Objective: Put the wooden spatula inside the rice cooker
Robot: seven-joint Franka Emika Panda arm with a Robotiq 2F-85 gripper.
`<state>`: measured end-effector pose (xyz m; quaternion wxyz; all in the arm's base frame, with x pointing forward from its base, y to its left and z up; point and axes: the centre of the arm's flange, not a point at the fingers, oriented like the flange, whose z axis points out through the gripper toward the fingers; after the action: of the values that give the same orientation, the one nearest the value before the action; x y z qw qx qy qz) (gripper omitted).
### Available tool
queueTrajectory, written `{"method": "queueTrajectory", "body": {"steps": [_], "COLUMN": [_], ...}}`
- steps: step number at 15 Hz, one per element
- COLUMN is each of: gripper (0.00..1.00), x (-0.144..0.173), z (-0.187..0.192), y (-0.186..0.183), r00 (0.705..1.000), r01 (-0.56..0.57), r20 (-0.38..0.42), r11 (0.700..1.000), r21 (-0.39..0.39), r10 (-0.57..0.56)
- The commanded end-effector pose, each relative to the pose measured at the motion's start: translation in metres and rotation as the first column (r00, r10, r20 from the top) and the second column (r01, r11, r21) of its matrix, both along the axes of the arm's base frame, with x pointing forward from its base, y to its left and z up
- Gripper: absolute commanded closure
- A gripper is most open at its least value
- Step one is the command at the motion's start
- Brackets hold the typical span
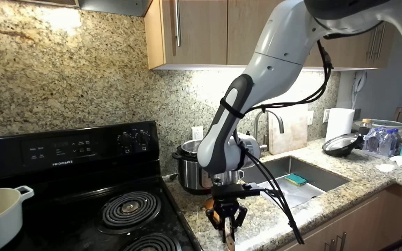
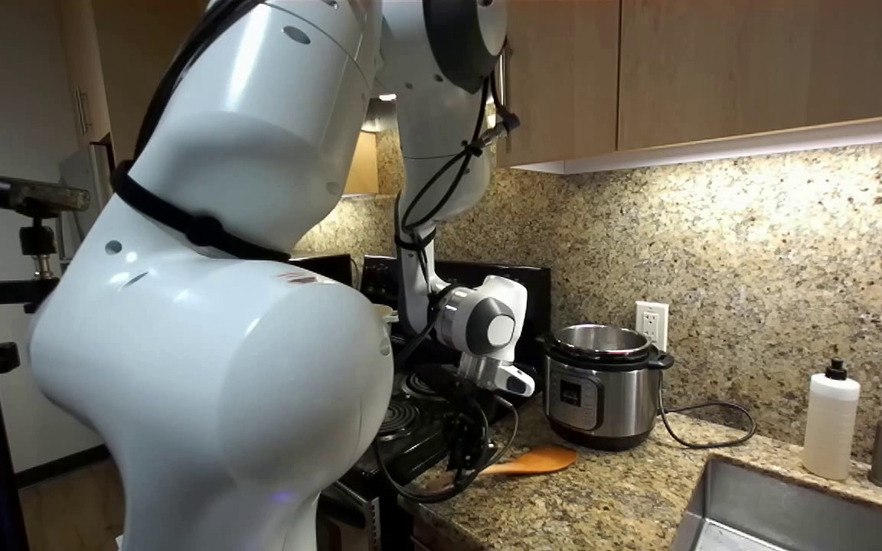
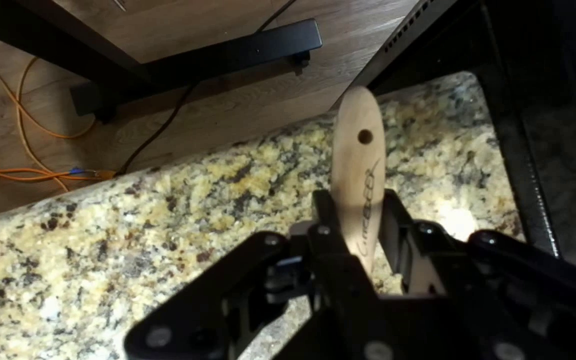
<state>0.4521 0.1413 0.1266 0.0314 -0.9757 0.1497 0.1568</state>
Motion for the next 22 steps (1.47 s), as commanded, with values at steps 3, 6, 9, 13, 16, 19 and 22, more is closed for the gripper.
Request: {"method": "queueTrajectory", "body": {"steps": [3, 6, 9, 13, 16, 19, 22], "gripper": [0.89, 0.89, 0.89, 0.89, 0.89, 0.89, 0.89], "x": [-0.03, -0.031, -0.026, -0.017, -0.013, -0.013, -0.015], "z": [0.047, 0.062, 0.077, 0.103, 0.123, 0.141, 0.156], "y": [-0.017, -0.019, -0.021, -0.028, -0.03, -0.032, -0.035], "r00": [0.998, 0.995, 0.991, 0.98, 0.97, 0.96, 0.95], "r01": [-0.003, -0.016, -0.038, -0.071, -0.073, -0.073, -0.074], "r20": [0.069, 0.098, 0.131, 0.192, 0.235, 0.275, 0.306], "r11": [1.0, 0.999, 0.999, 0.997, 0.997, 0.997, 0.997], "r21": [0.024, 0.031, 0.035, 0.038, 0.026, 0.03, 0.033], "r10": [0.002, 0.013, 0.034, 0.062, 0.065, 0.062, 0.061]}}
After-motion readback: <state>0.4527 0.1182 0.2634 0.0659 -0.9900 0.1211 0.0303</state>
